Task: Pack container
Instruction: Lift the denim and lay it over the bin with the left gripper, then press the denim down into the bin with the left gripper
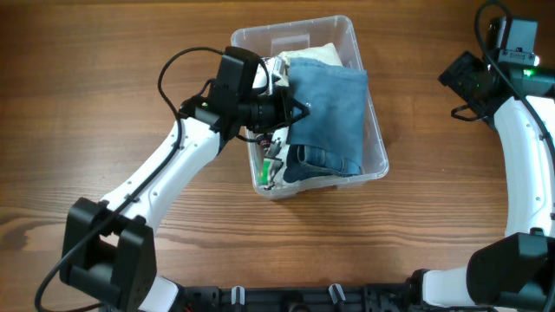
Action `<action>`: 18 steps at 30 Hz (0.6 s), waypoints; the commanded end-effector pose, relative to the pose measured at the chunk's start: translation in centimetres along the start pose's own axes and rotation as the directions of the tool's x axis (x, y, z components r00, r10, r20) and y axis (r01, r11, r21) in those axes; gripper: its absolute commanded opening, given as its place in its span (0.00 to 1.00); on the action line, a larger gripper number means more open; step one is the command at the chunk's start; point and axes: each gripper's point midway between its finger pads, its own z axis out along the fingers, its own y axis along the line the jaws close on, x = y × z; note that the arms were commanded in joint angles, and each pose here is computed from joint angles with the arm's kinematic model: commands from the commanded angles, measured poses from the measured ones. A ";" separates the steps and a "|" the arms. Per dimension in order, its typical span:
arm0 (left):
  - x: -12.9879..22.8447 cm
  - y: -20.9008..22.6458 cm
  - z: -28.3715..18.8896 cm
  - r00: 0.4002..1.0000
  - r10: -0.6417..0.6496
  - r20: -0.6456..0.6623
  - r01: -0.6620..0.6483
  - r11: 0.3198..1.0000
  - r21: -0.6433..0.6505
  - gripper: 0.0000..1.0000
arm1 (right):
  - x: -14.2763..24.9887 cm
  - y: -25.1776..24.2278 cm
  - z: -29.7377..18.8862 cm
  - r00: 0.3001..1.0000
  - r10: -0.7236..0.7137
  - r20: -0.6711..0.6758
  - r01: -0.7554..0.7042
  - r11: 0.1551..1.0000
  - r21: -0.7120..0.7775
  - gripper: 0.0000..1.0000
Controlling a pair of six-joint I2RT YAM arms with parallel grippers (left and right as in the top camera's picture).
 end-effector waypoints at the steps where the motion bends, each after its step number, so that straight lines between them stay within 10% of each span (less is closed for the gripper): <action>1: -0.7 2.2 0.4 0.996 -0.069 0.048 0.074 0.992 -0.106 0.14 | 0.2 0.0 0.5 1.000 0.015 -0.010 -0.015 1.000 0.003 1.00; 9: -0.7 5.1 -0.7 0.989 -0.136 0.063 0.146 0.968 -0.204 0.20 | 0.2 0.0 0.4 1.000 0.015 -0.010 -0.015 1.000 0.003 1.00; 14: -1.9 5.5 -1.7 0.993 -0.083 0.083 0.098 0.975 -0.197 0.83 | 0.2 0.0 0.4 1.000 0.015 -0.010 -0.015 1.000 0.003 1.00; 18: -3.5 3.1 -4.2 0.988 0.080 0.135 -0.057 0.984 -0.168 1.00 | 0.2 0.0 0.4 1.000 0.015 -0.010 -0.015 1.000 0.003 1.00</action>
